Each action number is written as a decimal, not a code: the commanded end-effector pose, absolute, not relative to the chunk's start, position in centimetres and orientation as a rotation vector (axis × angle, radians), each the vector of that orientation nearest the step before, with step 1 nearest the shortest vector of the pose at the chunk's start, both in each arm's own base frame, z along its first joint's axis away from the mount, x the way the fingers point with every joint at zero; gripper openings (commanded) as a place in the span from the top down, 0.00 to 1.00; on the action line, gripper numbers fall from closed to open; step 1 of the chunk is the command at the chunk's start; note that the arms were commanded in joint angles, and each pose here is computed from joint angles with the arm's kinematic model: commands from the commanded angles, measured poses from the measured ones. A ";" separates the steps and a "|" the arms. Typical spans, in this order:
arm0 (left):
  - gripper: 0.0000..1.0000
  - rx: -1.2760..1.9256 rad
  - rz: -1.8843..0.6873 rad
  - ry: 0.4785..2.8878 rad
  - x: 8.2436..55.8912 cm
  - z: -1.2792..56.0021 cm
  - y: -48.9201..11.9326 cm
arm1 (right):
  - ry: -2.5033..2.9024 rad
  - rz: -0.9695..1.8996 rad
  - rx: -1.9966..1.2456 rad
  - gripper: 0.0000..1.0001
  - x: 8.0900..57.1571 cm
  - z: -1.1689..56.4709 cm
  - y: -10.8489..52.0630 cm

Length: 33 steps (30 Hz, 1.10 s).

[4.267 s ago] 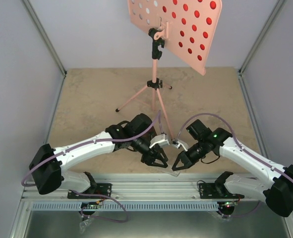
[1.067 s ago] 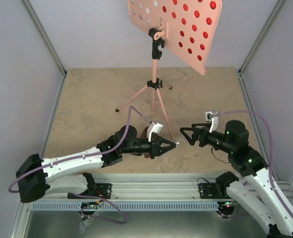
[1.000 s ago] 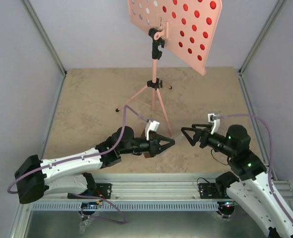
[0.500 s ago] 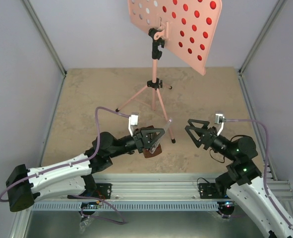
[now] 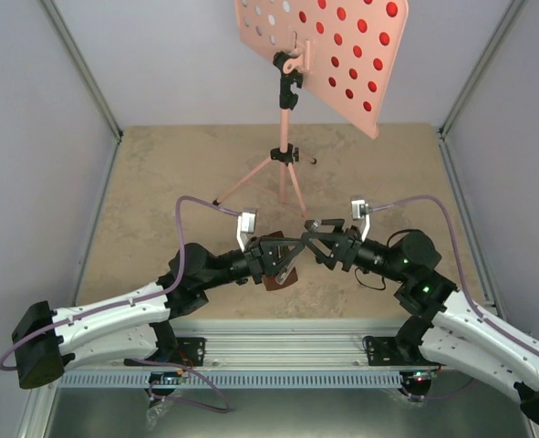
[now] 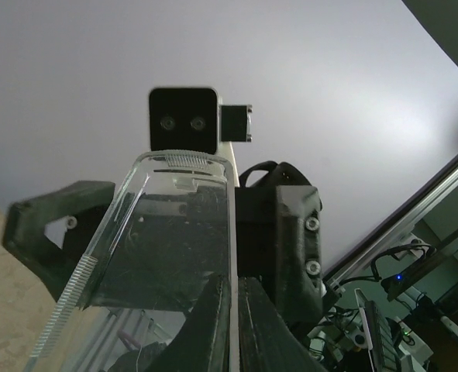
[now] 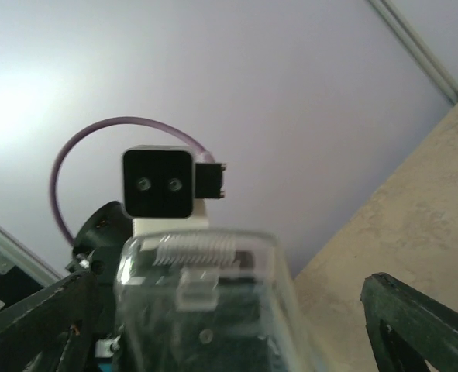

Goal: Pack up the instrument practice props

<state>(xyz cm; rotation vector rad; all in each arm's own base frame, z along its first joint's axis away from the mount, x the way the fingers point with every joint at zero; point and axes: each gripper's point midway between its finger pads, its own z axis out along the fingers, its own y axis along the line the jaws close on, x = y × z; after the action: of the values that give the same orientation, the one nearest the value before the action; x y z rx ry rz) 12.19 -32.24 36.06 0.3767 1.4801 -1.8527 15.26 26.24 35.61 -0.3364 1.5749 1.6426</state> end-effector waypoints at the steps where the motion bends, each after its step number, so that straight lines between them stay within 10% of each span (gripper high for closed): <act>1: 1.00 0.422 -1.870 1.384 11.3 38.1 -31.7 | 1.515 1.610 -0.303 0.10 16.2 38.0 26.5; 33: 1.00 0.366 -1.799 1.404 12.2 37.6 -30.7 | 1.558 1.619 -0.357 0.53 15.2 37.3 27.7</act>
<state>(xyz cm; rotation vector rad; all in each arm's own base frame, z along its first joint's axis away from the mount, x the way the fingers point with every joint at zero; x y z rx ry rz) 12.10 -31.37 36.43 0.3704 1.4606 -1.8244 15.34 27.91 36.41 -0.3553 1.5872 1.6233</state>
